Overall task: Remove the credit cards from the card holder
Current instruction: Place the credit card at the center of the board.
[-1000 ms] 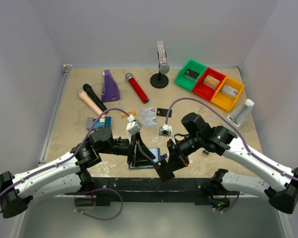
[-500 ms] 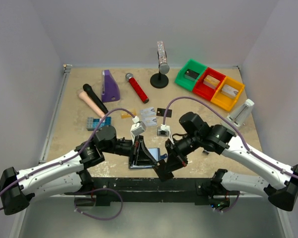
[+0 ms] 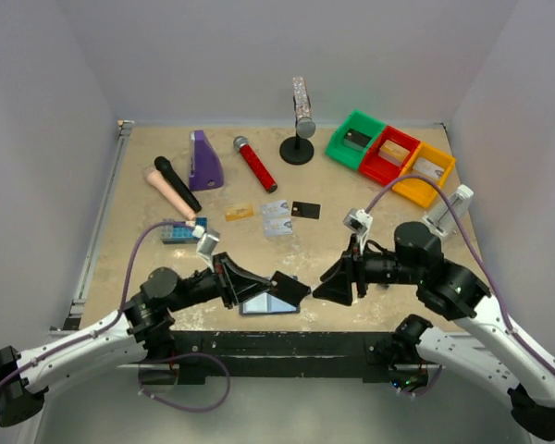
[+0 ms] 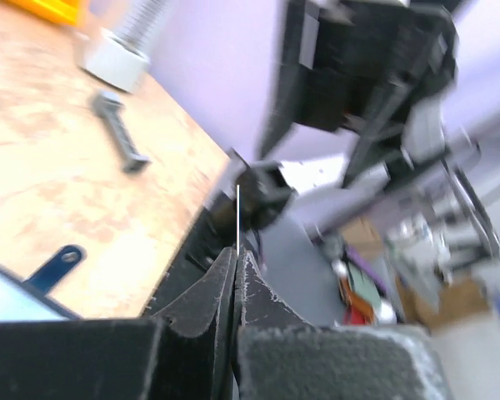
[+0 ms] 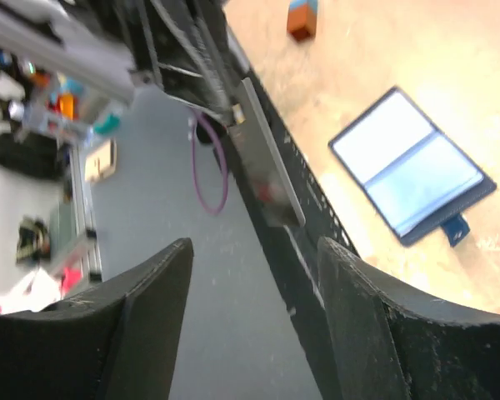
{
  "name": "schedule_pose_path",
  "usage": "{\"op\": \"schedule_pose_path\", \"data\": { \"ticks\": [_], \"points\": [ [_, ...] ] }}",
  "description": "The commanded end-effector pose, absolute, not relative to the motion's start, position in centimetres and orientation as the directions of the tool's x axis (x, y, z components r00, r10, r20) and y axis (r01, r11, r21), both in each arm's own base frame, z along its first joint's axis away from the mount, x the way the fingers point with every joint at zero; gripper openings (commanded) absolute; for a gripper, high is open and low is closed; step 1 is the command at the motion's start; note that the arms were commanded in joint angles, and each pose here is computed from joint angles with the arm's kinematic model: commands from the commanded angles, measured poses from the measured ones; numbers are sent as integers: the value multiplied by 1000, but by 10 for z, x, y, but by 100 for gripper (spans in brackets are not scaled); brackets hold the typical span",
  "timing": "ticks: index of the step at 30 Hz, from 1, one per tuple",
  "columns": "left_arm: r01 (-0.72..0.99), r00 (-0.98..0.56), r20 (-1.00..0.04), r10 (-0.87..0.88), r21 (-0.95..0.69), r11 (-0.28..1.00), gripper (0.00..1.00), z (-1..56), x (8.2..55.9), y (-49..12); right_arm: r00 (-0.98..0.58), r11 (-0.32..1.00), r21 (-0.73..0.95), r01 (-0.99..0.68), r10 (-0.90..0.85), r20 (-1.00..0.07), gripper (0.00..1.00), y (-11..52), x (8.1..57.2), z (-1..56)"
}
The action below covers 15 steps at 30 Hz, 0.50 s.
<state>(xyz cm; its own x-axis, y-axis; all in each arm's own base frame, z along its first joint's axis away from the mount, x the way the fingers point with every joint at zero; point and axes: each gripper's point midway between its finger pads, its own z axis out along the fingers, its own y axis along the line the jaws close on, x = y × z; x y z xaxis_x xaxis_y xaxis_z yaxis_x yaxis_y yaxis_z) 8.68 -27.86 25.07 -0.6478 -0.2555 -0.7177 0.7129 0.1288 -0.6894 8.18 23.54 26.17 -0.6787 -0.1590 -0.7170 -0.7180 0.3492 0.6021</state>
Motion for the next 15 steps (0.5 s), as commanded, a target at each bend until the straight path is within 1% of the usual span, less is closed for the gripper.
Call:
{"op": "schedule_pose_path", "data": {
  "ticks": [1,3,7,11,15],
  "points": [
    [543,-579,-460,-673,-833,103,0,261,137,-236,-705,375,681,-629,95,-703,66,245,111,277],
    [527,-546,-420,-725,-845,93,0,263,142,-225,-714,349,707,-615,133,-687,67,251,115,278],
    [542,-523,-401,-752,-838,70,0,273,141,-217,-752,341,749,-569,154,-641,68,260,122,264],
    [549,-530,-382,-757,-835,37,0,279,139,-217,-774,310,781,-542,176,-608,68,270,128,263],
    [543,-547,-377,-747,-839,26,0,277,138,-220,-779,286,792,-539,187,-598,67,276,131,268]
  ]
}}
